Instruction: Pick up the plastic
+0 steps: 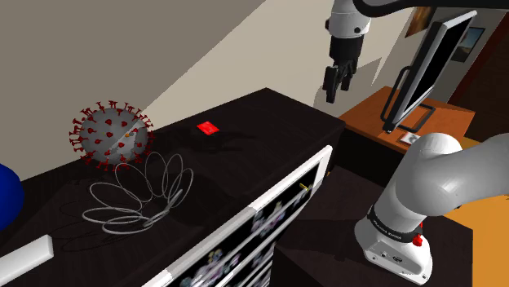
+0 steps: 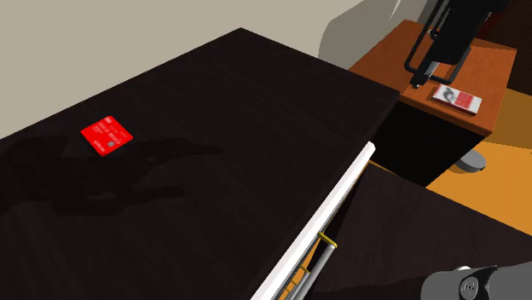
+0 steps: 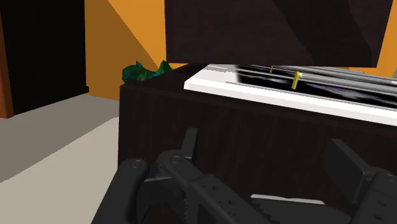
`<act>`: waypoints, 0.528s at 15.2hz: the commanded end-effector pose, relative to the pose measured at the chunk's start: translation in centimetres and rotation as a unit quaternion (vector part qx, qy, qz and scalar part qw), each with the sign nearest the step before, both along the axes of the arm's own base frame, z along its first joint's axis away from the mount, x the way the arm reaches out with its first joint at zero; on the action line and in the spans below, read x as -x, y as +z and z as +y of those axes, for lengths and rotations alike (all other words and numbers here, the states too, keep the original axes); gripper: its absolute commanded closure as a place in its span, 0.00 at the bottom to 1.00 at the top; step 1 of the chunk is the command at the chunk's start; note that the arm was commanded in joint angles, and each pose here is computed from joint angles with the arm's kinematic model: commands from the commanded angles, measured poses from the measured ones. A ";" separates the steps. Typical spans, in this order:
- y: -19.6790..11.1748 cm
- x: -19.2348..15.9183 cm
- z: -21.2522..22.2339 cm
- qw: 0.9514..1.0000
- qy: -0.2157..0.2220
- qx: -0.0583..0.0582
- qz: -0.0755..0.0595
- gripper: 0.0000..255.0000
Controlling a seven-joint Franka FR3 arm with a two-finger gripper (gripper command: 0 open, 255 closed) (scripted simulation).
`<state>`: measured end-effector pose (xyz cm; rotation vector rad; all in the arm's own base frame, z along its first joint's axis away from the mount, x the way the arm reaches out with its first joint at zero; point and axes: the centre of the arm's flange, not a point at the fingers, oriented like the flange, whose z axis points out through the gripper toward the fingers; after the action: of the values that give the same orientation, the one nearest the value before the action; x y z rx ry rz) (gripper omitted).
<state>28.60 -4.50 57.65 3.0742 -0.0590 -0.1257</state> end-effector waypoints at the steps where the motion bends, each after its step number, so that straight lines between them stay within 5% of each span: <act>1: 0.0 0.0 0.0 1.000 0.000 0.000 0.000 0.00; 8: -4.6 -5.1 3.8 0.998 -0.005 -0.001 -0.062 0.00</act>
<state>32.89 -1.37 53.59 3.0791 -0.0769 0.0302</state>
